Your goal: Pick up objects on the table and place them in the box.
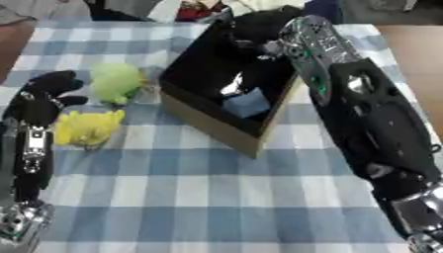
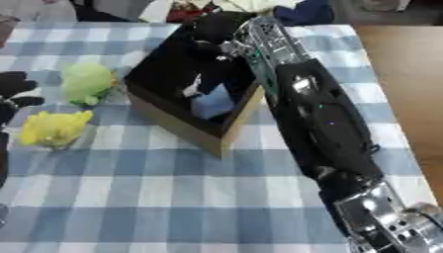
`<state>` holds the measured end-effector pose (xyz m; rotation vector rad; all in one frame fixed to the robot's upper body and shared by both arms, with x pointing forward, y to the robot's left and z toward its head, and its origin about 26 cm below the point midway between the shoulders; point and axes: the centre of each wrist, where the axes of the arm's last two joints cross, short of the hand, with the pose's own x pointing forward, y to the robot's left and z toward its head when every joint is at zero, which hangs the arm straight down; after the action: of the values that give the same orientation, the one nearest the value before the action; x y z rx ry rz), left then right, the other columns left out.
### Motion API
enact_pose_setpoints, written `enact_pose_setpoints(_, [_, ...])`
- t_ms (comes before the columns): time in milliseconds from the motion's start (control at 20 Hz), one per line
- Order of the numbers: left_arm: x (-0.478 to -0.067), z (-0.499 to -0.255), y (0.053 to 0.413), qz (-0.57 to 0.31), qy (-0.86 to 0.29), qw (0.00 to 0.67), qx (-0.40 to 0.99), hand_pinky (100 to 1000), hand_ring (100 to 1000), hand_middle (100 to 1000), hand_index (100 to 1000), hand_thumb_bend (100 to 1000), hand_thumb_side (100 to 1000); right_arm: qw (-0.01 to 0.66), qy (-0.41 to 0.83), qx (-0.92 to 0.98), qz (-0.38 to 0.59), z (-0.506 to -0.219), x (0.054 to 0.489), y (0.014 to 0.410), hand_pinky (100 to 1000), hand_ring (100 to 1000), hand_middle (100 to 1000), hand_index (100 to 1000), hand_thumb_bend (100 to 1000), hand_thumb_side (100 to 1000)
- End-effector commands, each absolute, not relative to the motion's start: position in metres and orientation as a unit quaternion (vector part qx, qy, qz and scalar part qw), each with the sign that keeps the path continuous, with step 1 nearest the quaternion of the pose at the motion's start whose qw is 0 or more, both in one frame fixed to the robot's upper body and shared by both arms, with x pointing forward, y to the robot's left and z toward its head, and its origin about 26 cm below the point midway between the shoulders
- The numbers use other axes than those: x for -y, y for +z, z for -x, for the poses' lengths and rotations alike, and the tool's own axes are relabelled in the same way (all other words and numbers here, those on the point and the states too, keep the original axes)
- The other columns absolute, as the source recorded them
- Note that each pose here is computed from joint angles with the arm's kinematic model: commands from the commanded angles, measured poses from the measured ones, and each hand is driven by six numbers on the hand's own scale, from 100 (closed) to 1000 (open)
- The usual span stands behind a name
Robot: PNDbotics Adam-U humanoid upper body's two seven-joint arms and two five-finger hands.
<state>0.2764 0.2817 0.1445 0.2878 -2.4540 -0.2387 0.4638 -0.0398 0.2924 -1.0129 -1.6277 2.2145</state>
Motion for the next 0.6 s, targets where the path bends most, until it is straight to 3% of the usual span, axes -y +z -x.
enact_pose_setpoints(50, [-0.282, -0.276, 0.151, -0.108, -0.096, 0.313, 0.939, 701, 782, 747, 798, 100, 830, 0.088, 0.735, 0.565, 0.364, -0.458, 0.037, 0.313, 963, 1000, 967, 966, 570, 859])
enact_pose_setpoints(400, [-0.282, -0.275, 0.151, -0.108, -0.096, 0.313, 0.939, 700, 782, 747, 797, 100, 830, 0.094, 0.73, 0.574, 0.359, -0.456, 0.037, 0.312, 964, 1000, 955, 963, 565, 809])
enact_pose_setpoints(600, [-0.283, -0.276, 0.152, -0.109, -0.095, 0.312, 0.939, 700, 782, 748, 797, 100, 831, 0.088, 0.701, 0.615, 0.351, -0.446, 0.042, 0.329, 961, 1000, 932, 958, 366, 687])
